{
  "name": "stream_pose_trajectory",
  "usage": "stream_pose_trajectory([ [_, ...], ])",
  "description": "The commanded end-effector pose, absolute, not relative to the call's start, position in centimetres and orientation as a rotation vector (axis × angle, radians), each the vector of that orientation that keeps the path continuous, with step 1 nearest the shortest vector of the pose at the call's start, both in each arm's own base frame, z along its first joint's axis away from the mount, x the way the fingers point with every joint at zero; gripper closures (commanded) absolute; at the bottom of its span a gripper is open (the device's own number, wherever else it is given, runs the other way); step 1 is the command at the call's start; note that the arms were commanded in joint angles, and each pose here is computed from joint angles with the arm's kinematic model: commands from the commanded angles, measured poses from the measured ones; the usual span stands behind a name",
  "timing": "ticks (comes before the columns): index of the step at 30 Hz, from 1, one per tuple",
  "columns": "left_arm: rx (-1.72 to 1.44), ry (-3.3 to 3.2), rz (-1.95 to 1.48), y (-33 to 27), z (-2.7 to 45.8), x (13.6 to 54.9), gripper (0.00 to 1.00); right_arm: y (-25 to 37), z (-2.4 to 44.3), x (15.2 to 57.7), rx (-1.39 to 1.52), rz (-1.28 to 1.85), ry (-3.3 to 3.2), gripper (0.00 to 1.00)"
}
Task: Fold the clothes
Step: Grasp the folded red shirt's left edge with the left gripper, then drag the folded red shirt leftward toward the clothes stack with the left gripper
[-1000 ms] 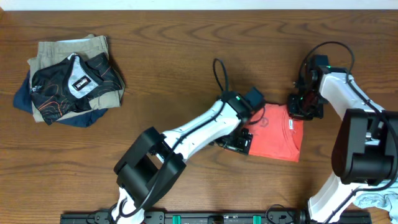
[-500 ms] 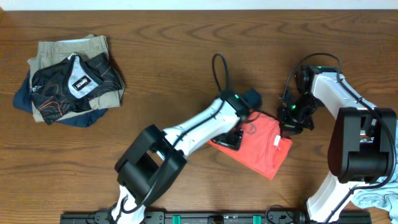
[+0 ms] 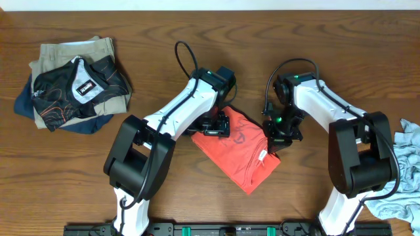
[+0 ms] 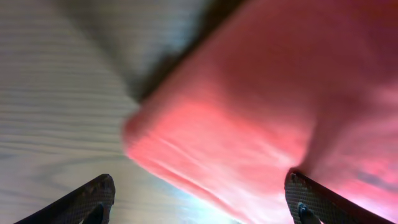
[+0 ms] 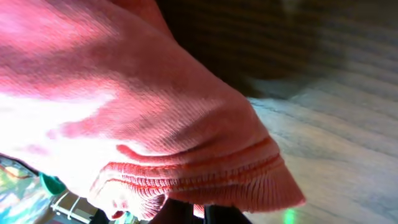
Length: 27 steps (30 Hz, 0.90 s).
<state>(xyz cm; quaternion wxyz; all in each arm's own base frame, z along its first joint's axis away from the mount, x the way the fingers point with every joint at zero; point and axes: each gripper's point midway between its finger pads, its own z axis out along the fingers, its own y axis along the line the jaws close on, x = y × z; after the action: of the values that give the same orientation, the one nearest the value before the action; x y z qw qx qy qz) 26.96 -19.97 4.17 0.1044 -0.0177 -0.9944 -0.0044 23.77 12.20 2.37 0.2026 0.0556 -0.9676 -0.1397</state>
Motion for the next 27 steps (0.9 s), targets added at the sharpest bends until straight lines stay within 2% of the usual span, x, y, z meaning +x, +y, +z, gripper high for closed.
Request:
stream_pose_trajectory([
  [1, 0.006, -2.860, 0.098, -21.4, 4.6, 25.5, 0.11, 10.5, 1.8, 23.8, 0.081, -0.301, -2.706, 0.96],
  [7, 0.091, -2.853, 0.108, -21.6, 5.0, 25.3, 0.11, 6.3, 2.6, 25.0, -0.031, -0.206, -2.773, 0.96],
  [13, 0.160, -2.869, 0.113, -21.8, 4.8, 25.8, 0.11, 3.6, 5.0, 27.1, -0.116, -0.259, -2.907, 0.93],
  [19, 0.295, -2.870, 0.075, -21.3, 3.1, 25.6, 0.11, 2.4, 6.6, 27.9, -0.129, -0.273, -2.987, 0.88],
  [27, 0.340, -2.931, 0.087, -20.9, 0.2, 26.3, 0.11, 2.4, 6.6, 28.1, -0.117, -0.274, -2.997, 0.87],
])
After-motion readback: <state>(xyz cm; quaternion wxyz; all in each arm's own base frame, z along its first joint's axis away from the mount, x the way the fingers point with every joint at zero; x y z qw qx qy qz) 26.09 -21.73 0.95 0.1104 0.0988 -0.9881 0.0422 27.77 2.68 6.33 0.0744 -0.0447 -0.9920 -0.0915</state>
